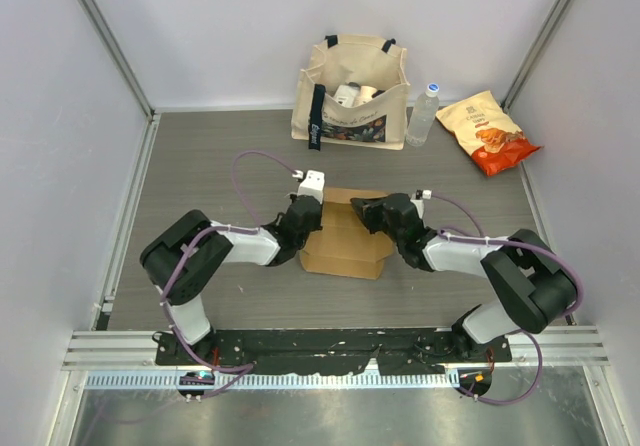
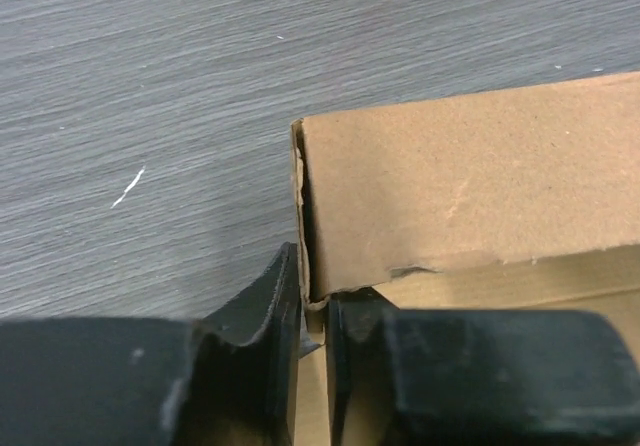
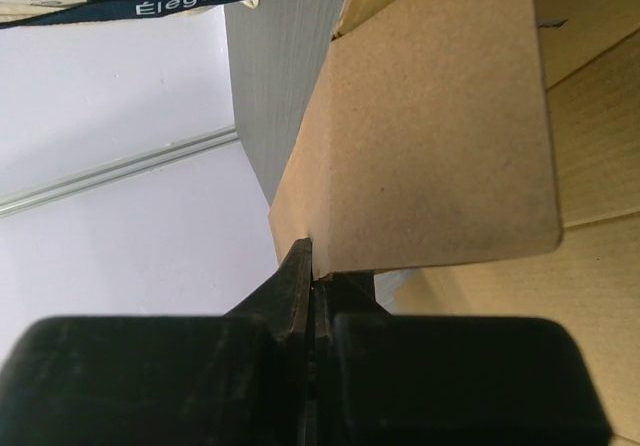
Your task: Fold the paper box
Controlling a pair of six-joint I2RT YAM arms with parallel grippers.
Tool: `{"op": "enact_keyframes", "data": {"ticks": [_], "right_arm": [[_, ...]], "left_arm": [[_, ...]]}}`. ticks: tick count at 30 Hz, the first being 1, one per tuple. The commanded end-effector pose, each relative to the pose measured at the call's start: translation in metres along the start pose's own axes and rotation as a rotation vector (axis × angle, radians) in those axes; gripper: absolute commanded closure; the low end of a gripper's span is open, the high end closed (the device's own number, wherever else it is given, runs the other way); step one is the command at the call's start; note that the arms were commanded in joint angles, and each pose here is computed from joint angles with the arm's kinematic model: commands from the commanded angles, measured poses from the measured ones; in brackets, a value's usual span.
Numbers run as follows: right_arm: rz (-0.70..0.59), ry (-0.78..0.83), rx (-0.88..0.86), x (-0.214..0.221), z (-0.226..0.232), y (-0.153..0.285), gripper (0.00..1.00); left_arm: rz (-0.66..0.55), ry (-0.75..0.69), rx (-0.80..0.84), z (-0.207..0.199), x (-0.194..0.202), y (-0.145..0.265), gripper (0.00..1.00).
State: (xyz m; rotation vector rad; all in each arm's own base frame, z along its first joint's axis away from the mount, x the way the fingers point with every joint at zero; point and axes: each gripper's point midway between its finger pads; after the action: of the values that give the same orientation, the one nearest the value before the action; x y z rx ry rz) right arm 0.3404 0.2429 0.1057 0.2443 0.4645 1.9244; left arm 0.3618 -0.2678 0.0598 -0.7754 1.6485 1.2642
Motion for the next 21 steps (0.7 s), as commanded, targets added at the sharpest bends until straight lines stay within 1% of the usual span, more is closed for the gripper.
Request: {"op": "enact_keyframes", "data": {"ticks": [1, 2, 9, 12, 13, 14, 15, 16, 17, 19, 20, 21], "right_arm": [[0.023, -0.015, 0.064, 0.011, -0.021, 0.001, 0.99], [0.023, -0.02, 0.065, 0.012, -0.022, 0.001, 0.99], [0.04, -0.051, 0.05, 0.025, -0.025, 0.005, 0.99], [0.036, -0.051, 0.049, 0.024, -0.027, 0.005, 0.99], [0.039, -0.053, 0.046, 0.024, -0.027, 0.005, 0.99], [0.04, -0.055, 0.041, 0.024, -0.027, 0.006, 0.99], [0.042, -0.056, 0.037, 0.024, -0.028, 0.006, 0.99], [0.041, -0.059, 0.032, 0.024, -0.027, 0.007, 0.99], [0.038, -0.053, 0.03, 0.023, -0.027, 0.007, 0.99], [0.033, -0.048, 0.025, 0.021, -0.025, 0.008, 0.99], [0.033, -0.042, 0.024, 0.021, -0.025, 0.008, 0.98], [0.031, -0.038, 0.024, 0.019, -0.024, 0.008, 0.99]], "left_arm": [[-0.099, 0.062, -0.285, 0.032, -0.014, -0.003, 0.93], [-0.095, 0.06, -0.316, 0.036, -0.01, -0.003, 1.0], [-0.055, 0.128, -0.321, 0.028, 0.005, -0.013, 1.0], [-0.048, 0.144, -0.264, 0.019, 0.003, -0.014, 1.0], [-0.048, 0.146, -0.201, 0.008, -0.002, -0.014, 1.0], [-0.038, 0.144, -0.175, 0.005, 0.0, -0.012, 0.99], [-0.034, 0.141, -0.151, 0.003, 0.0, -0.01, 0.88], [-0.035, 0.145, -0.126, 0.0, 0.0, -0.008, 0.81], [-0.025, 0.147, -0.104, 0.001, 0.002, -0.002, 0.65], [-0.029, 0.158, -0.082, 0.002, 0.002, 0.004, 0.54], [-0.03, 0.167, -0.074, 0.008, 0.002, 0.011, 0.46], [-0.022, 0.178, -0.021, 0.002, 0.002, 0.014, 0.44]]}}
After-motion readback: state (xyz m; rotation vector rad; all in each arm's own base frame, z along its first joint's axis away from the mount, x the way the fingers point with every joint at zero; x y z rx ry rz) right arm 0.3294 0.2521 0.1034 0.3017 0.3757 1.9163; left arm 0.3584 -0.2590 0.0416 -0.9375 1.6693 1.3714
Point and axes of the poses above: each gripper's point midway between its finger pads, its own y axis back along the fingers, its own z axis along the line the jaws close on, x = y × z, and after that the axes turned 3 degrees about y, right-handed
